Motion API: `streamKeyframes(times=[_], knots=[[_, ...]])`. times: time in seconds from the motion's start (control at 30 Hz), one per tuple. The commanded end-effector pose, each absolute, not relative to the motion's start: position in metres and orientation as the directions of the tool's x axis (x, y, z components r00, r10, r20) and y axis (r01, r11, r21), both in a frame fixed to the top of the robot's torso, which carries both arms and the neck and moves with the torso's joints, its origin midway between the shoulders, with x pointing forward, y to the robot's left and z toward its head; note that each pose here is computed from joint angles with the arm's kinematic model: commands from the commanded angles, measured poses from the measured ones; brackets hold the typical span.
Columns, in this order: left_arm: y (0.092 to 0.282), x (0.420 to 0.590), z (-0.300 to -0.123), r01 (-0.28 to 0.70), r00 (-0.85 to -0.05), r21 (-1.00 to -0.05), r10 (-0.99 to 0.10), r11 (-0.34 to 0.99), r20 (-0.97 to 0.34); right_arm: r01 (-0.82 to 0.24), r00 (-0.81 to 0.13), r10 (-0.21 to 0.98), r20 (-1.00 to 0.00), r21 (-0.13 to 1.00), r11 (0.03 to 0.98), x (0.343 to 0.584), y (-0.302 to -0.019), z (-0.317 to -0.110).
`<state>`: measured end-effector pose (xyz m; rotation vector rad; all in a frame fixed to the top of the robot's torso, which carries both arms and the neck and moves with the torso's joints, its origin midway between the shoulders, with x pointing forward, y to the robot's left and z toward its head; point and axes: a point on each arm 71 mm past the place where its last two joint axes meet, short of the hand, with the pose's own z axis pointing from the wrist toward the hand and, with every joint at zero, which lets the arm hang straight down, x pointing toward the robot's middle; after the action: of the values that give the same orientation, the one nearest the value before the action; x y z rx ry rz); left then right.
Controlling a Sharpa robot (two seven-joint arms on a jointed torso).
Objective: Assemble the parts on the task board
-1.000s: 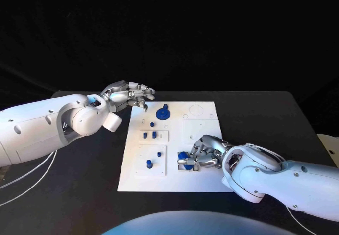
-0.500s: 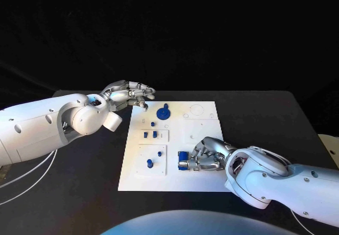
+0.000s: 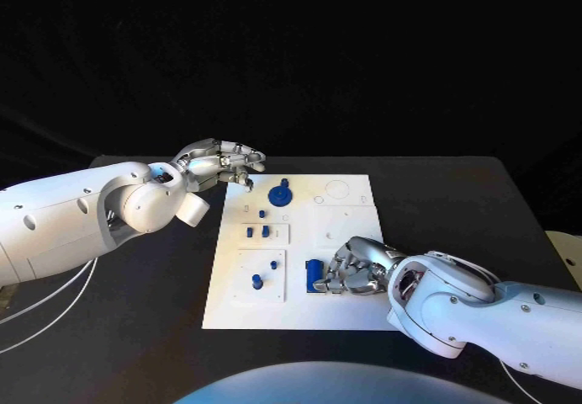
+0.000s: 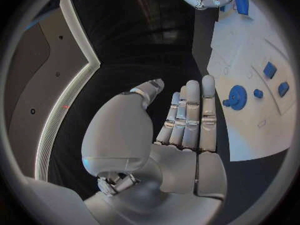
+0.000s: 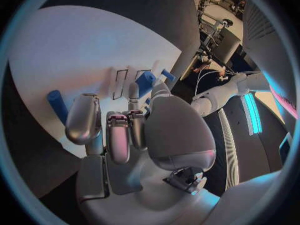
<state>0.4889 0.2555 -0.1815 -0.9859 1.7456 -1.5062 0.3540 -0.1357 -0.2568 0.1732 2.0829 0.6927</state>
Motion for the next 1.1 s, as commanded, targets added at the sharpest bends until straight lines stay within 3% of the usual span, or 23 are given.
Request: streamKeyframes(times=[0.03, 1.1], knots=[[0.2531, 0.4882, -0.1807, -0.14, -0.54, -0.988, -0.841, 0.059, 0.026, -0.163, -0.586, 0.335, -0.738, 0.512, 0.843, 0.3553, -0.1351, -0.259], [0.2571, 0.4881, -0.1814, -0.146, -0.534, -0.987, -0.845, 0.064, 0.024, -0.168, -0.589, 0.335, -0.735, 0.518, 0.839, 0.3561, -0.1422, -0.2589]])
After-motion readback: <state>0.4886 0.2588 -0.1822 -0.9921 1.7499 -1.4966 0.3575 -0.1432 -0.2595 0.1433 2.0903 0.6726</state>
